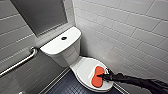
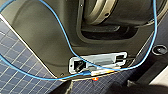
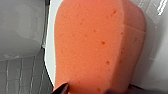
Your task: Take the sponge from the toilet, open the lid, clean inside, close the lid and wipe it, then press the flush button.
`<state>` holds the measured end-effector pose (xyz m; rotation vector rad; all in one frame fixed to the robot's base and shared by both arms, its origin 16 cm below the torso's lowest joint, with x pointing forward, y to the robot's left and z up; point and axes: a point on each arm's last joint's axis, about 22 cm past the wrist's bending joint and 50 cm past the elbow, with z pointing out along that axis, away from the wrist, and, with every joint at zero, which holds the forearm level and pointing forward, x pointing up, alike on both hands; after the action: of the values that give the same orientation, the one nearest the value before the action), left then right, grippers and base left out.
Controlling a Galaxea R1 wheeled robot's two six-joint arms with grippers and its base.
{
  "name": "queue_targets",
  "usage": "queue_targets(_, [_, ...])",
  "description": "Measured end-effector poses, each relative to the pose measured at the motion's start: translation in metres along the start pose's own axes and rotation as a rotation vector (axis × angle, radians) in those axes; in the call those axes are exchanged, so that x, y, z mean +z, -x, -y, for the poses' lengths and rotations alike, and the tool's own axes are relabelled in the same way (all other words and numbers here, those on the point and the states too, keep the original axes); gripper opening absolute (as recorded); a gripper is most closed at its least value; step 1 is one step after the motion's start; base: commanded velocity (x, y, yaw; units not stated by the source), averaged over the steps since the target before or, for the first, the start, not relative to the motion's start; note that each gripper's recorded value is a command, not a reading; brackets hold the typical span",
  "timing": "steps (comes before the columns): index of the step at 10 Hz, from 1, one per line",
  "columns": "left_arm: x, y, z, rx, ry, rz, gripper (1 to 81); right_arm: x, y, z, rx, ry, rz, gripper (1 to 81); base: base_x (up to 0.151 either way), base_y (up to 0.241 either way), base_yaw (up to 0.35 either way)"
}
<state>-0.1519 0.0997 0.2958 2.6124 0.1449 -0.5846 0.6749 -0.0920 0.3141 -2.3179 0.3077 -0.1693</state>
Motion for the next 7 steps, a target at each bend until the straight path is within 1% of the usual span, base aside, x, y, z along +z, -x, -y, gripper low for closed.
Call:
queue_targets(1, [0.0,0.001,0.0,-0.005,-0.001,0.002,81.1,0.004,0.001,0.002,-0.005,-0.001,-0.02,81.1,0.0,0.0,0.0])
queue_targets(3, [0.0,0.004,0.001,-0.013,-0.002,0.004,81.1,0.009,0.003,0.003,-0.02,0.002,-0.034,81.1,0.0,0.0,0.0])
queue_targets(7, [-0.003,0.014,0.005,-0.022,-0.009,0.013,81.1,0.028,0.009,0.013,-0.083,0.01,-0.055,81.1,0.0,0.0,0.0])
